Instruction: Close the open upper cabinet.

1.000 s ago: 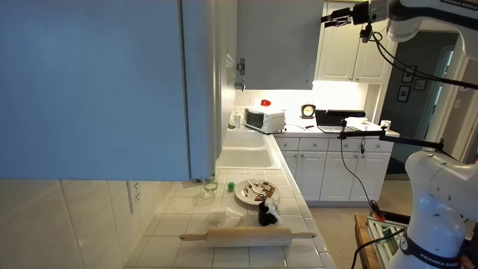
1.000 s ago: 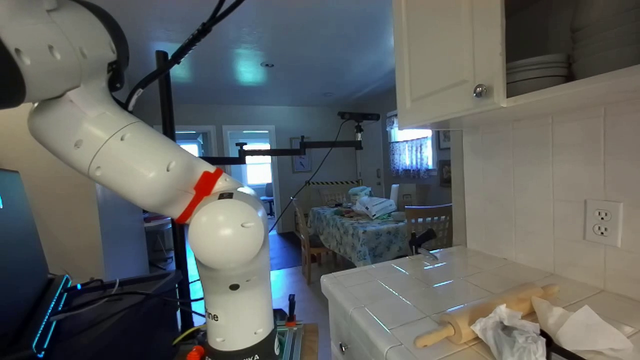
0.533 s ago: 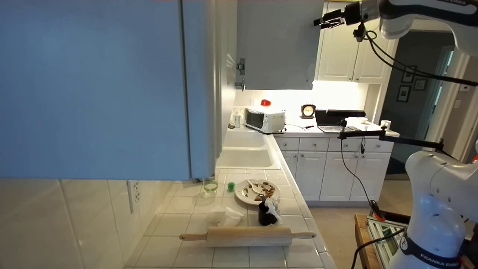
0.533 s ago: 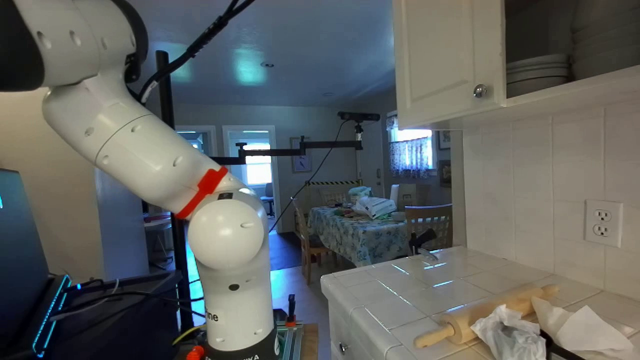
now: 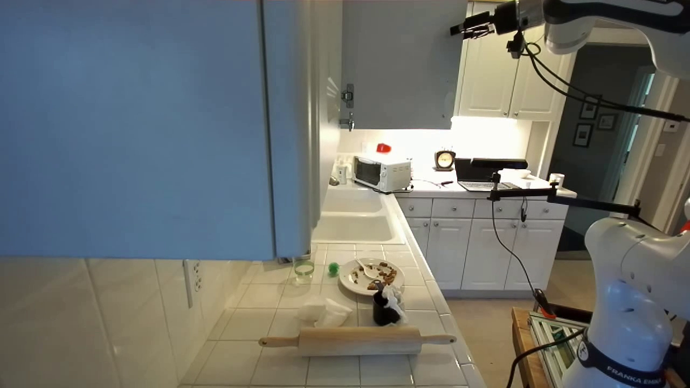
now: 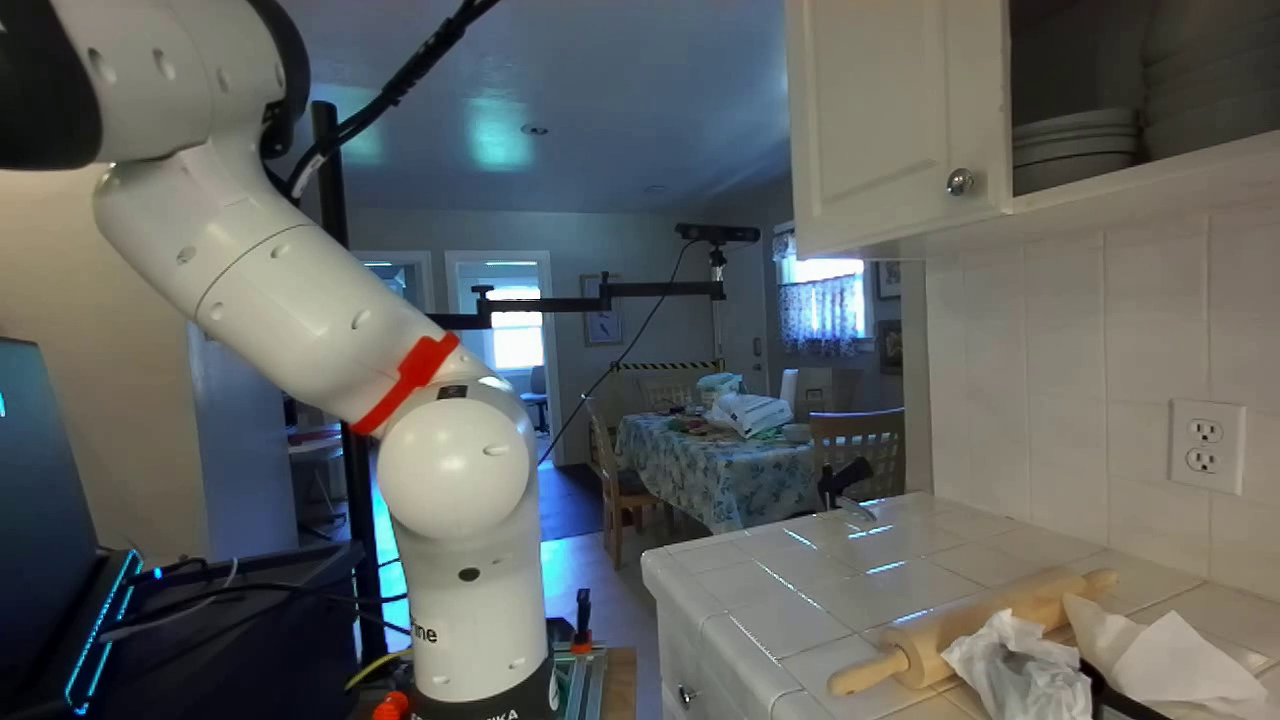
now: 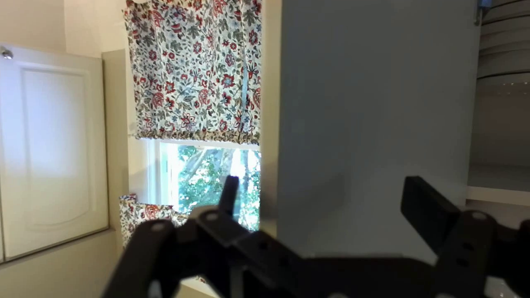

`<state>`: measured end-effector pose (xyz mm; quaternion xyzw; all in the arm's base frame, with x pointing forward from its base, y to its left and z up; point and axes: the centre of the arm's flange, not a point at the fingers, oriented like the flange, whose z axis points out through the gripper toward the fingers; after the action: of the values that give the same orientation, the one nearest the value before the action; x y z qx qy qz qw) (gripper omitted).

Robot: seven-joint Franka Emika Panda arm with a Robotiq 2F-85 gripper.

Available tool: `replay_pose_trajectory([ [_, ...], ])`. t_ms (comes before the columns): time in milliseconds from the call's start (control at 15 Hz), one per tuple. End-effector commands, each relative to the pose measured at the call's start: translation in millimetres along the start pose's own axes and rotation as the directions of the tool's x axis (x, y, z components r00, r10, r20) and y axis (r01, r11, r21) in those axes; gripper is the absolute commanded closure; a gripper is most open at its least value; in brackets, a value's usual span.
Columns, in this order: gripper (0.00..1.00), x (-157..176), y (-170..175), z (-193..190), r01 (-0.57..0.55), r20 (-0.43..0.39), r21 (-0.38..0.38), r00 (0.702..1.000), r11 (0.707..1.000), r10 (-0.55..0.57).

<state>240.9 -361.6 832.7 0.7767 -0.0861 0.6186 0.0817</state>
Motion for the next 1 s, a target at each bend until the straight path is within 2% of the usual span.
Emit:
replay_pose_trajectory([
  [0, 0.00, 7.8, 5.3, 0.4, 0.035, -0.042, 0.066, 0.999, 0.997, -0.032],
  [467, 0.00, 5.1, -9.2, -10.3, 0.041, -0.063, 0.111, 0.997, 0.993, -0.034],
  [933, 0.00, 9.3, -54.6, -34.8, 0.039, -0.047, 0.153, 0.998, 0.987, -0.032],
])
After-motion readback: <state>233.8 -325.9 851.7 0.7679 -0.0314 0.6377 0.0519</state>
